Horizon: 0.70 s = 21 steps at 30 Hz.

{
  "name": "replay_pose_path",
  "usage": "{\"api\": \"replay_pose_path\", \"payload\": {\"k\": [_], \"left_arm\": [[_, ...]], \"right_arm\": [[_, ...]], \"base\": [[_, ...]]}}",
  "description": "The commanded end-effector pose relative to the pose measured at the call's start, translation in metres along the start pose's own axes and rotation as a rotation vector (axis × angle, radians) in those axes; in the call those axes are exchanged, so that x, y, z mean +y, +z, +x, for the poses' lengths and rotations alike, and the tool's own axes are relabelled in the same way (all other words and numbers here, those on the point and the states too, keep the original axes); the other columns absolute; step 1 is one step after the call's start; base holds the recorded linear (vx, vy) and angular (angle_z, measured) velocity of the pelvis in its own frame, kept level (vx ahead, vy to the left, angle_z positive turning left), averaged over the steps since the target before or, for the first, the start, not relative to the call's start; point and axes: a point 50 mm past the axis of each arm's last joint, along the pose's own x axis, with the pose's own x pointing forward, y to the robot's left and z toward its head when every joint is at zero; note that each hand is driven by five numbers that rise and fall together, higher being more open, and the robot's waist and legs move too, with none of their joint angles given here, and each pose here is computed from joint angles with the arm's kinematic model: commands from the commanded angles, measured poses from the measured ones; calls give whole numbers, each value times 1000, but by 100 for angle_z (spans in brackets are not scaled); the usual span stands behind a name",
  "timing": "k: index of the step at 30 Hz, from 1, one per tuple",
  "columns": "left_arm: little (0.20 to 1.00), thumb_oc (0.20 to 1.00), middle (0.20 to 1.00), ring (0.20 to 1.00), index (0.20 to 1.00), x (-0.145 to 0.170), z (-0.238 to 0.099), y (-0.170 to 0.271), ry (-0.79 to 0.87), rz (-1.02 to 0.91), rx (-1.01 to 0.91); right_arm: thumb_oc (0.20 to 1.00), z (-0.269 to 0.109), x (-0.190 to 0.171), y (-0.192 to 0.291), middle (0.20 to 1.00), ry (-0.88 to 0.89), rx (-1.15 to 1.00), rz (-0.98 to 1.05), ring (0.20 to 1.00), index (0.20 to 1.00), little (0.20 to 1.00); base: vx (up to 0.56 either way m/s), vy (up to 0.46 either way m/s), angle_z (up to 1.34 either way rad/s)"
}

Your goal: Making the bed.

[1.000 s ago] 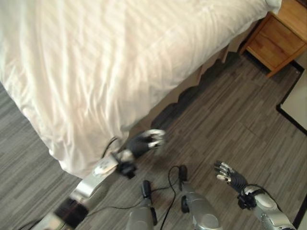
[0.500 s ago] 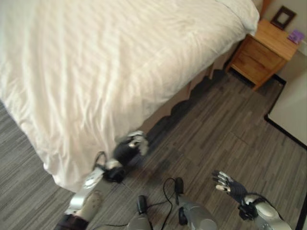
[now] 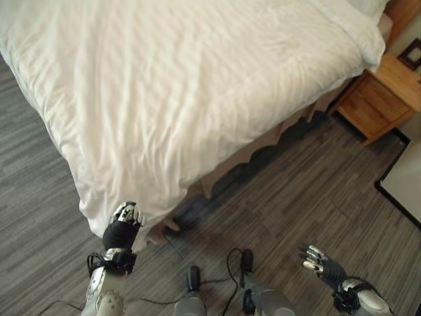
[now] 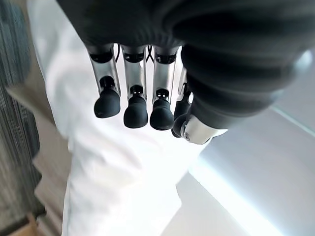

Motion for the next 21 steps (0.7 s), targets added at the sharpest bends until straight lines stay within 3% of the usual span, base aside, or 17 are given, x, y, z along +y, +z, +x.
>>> {"api": "replay_pose_path", "payload": {"k": [1,12,21], "left_arm": [[200,200,200,200,200,-16,27,37,-70,102,-148],[200,200,200,200,200,-27,50,133,-63,182,-477],[200,200,200,200,200,-35,59,152,-67,154,-554]], "right_arm": [[1000,12,-6,38,1000,3,-123,-83,1000,1000,1000],[1000,23,-2,58,1000,4,-201,-83,1000,1000,1000],[1000,29,0,74,1000,9,-256,-94,1000,1000,1000]], "base": [[-42,-40,6],[-5,-9,8],[-5,1,5]]}}
